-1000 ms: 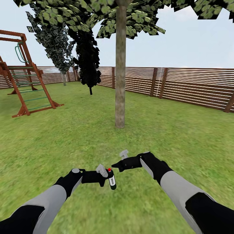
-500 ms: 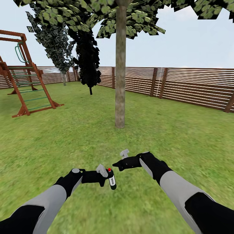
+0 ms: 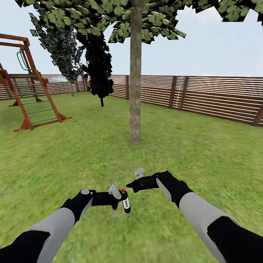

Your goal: In the garden, pick up the pesticide atomizer on the floor and spray pesticide onto both trees until each tree trunk is fully covered.

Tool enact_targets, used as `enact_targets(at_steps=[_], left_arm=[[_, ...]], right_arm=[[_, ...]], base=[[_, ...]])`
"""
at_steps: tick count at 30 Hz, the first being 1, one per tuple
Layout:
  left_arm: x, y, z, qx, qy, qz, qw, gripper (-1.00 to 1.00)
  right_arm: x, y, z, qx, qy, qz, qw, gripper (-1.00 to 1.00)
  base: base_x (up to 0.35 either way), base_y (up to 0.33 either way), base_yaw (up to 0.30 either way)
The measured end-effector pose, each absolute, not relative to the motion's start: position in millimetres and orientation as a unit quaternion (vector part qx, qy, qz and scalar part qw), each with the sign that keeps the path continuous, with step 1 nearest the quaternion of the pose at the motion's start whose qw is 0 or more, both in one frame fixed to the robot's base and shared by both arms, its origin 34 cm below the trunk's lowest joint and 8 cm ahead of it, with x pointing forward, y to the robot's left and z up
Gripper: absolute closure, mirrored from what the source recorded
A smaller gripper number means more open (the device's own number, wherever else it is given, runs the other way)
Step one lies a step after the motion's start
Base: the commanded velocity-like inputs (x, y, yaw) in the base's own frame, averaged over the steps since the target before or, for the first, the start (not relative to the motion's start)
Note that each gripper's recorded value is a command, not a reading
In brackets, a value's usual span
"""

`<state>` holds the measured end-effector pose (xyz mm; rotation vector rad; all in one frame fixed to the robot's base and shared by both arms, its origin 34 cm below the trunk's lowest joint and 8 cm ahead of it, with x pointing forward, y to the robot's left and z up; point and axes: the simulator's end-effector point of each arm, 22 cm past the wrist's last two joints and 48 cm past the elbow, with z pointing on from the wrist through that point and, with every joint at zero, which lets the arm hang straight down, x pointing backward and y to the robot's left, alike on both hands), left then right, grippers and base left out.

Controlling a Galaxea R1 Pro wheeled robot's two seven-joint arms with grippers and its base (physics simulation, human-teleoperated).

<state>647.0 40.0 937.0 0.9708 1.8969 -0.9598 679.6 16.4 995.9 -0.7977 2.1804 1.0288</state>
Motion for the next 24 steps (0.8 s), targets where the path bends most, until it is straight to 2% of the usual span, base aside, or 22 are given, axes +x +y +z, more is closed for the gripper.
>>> enact_targets(at_steps=[24], left_arm=[[647.0, 39.9, 937.1, 0.382, 0.747, -0.378, 0.392, 1.00]], right_arm=[[675.1, 26.4, 988.5, -0.315, 0.818, 0.378, 0.299, 1.00]], base=[[0.000, 0.000, 0.000]])
